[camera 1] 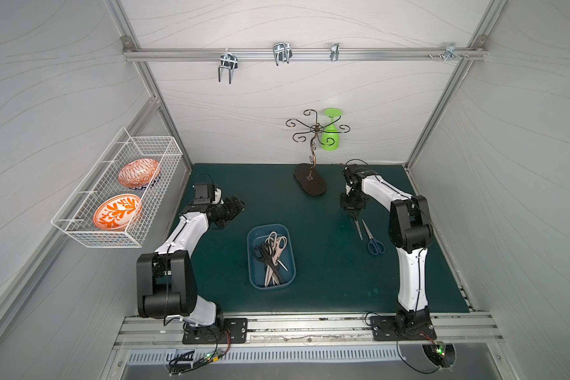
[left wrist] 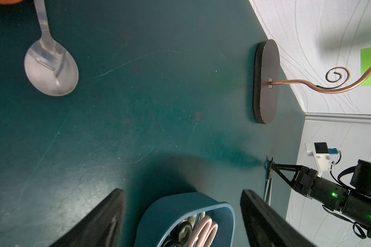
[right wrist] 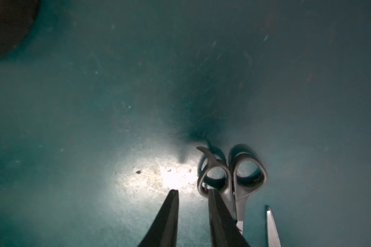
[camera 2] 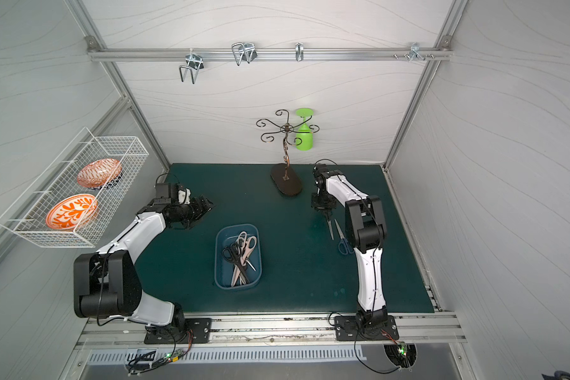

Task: Put the scissors into the storage box
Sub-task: Pick up the scissors from the center of the board, then place the scissors in the storage box.

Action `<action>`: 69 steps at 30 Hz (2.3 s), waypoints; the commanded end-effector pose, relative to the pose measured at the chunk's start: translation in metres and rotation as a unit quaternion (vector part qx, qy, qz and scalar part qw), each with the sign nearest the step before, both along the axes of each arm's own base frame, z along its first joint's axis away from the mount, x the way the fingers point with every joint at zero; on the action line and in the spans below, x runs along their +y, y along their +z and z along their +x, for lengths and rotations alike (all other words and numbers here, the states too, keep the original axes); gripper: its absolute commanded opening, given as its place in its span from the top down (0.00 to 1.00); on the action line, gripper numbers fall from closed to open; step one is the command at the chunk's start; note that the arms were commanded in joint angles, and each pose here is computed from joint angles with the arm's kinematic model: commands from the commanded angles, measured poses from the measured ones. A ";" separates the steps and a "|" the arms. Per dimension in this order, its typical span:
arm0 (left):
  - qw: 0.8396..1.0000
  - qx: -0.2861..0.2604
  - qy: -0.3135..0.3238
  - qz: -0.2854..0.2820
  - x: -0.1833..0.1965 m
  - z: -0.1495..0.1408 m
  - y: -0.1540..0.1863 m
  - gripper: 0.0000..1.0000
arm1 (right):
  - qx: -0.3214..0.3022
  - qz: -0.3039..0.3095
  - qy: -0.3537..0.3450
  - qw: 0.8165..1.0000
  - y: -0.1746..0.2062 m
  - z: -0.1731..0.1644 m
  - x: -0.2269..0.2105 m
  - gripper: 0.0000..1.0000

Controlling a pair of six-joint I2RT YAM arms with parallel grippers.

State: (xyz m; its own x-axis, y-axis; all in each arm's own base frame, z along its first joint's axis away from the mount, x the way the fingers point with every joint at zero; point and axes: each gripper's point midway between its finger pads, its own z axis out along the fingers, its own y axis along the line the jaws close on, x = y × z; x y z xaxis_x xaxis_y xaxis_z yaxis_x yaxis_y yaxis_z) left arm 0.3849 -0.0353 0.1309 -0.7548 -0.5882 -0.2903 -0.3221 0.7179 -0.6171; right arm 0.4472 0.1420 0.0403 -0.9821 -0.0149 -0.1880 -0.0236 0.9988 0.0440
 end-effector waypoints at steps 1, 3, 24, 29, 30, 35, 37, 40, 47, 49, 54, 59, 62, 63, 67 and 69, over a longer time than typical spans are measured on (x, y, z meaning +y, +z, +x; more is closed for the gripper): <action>1.000 -0.013 -0.012 0.011 -0.002 0.006 0.004 0.11 | 0.018 -0.006 -0.011 1.000 -0.012 -0.005 -0.007 0.72; 1.000 -0.013 -0.012 0.012 -0.002 0.006 0.004 0.11 | 0.019 -0.005 -0.013 1.000 -0.014 -0.005 -0.008 0.73; 1.000 -0.008 -0.012 0.014 -0.001 0.005 0.000 0.11 | 0.053 -0.009 -0.002 0.999 -0.045 -0.013 -0.010 0.80; 1.000 -0.006 -0.012 0.014 -0.001 0.005 0.000 0.11 | 0.058 -0.014 0.000 0.998 -0.048 -0.015 -0.012 0.94; 1.000 -0.006 -0.012 0.015 -0.001 0.006 0.000 0.11 | 0.058 -0.014 0.000 0.998 -0.047 -0.015 -0.012 0.94; 1.000 -0.004 -0.011 0.017 0.000 0.005 -0.002 0.11 | 0.055 -0.008 0.003 0.998 -0.040 -0.013 -0.009 1.00; 1.000 -0.004 -0.011 0.020 0.001 0.005 -0.001 0.11 | 0.051 0.000 0.003 0.999 -0.032 -0.011 -0.005 1.00; 1.000 -0.002 -0.010 0.023 0.002 0.005 -0.002 0.11 | 0.035 0.020 0.009 0.999 -0.010 -0.011 0.008 1.00; 1.000 -0.005 -0.008 0.024 0.002 0.006 0.000 0.11 | -0.016 0.030 0.098 0.995 0.057 -0.036 0.070 1.00; 1.000 -0.006 -0.009 0.025 0.003 0.006 0.002 0.11 | -0.024 0.034 0.127 0.991 0.073 -0.052 0.094 1.00; 1.000 -0.006 -0.007 0.029 0.003 0.005 0.003 0.11 | -0.048 0.059 0.175 0.982 0.107 -0.091 0.154 1.00; 0.999 0.004 0.008 0.041 0.011 0.002 0.001 0.11 | -0.073 0.102 0.216 0.968 0.141 -0.131 0.217 1.00; 0.999 0.008 0.023 0.037 0.020 0.003 0.000 0.11 | -0.085 0.128 0.235 0.960 0.152 -0.150 0.247 1.00; 0.999 0.007 0.029 0.033 0.023 0.003 0.001 0.11 | -0.086 0.134 0.236 0.959 0.154 -0.154 0.254 1.00; 0.998 0.006 0.054 0.024 0.038 0.004 0.002 0.11 | -0.079 0.183 0.239 0.950 0.159 -0.174 0.284 1.00; 0.998 0.004 0.063 0.023 0.044 0.004 0.004 0.11 | -0.083 0.199 0.252 0.944 0.160 -0.187 0.300 1.00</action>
State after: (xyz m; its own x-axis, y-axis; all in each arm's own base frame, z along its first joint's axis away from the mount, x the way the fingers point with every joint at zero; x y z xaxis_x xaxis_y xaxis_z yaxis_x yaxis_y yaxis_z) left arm 0.3804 -0.0010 0.1176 -0.7129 -0.6431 -0.2798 -0.4209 0.7114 -0.5628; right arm 0.2715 0.4229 0.1826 -0.8208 -0.4108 -0.3970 -0.5367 0.7925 0.2896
